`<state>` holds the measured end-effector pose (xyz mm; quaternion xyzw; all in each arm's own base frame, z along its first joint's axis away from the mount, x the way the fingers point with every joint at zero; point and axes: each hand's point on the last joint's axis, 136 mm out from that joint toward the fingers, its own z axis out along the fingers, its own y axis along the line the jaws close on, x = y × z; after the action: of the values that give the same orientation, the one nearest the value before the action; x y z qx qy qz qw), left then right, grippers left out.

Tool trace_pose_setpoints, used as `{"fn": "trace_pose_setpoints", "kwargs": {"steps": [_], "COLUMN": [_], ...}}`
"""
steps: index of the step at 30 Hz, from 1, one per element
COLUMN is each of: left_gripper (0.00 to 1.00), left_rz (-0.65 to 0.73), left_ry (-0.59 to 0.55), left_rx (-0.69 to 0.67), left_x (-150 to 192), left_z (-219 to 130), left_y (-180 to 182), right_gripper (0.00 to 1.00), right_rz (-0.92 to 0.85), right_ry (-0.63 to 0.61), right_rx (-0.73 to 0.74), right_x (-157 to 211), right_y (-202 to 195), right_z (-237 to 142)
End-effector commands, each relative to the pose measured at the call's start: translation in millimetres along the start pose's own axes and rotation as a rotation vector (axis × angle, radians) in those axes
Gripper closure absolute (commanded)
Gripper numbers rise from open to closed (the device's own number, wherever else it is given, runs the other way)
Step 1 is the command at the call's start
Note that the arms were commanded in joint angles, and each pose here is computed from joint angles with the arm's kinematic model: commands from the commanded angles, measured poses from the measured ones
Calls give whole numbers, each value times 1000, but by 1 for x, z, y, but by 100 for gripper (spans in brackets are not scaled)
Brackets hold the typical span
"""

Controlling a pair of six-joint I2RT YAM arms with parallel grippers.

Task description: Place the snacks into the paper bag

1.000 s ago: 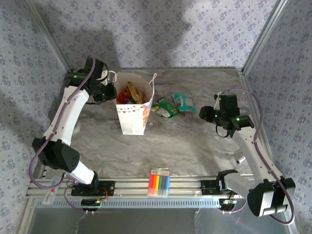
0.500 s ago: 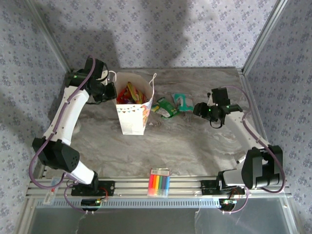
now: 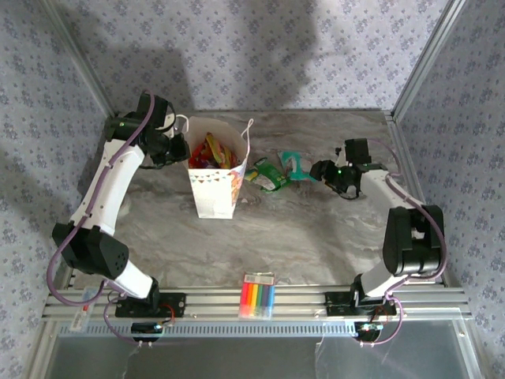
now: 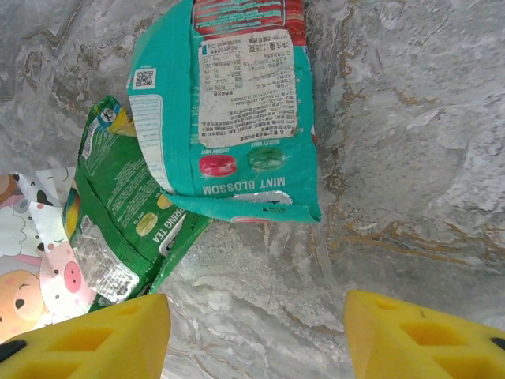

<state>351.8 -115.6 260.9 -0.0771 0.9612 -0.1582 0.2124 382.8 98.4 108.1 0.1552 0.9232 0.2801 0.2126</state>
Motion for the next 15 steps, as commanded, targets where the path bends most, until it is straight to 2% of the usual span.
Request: {"fn": "trace_pose_setpoints", "kwargs": {"steps": [1, 15], "left_gripper": [83, 83], "left_rz": [7, 16], "left_ry": [-17, -20], "left_rx": [1, -12], "left_x": [0, -8], "left_z": [-2, -2], "left_y": [0, 1], "right_gripper": [37, 30], "right_rz": [39, 99], "right_ry": [5, 66], "right_rx": [-81, -114], "right_x": [-13, -19], "right_y": [13, 5], "right_z": [7, 44]}}
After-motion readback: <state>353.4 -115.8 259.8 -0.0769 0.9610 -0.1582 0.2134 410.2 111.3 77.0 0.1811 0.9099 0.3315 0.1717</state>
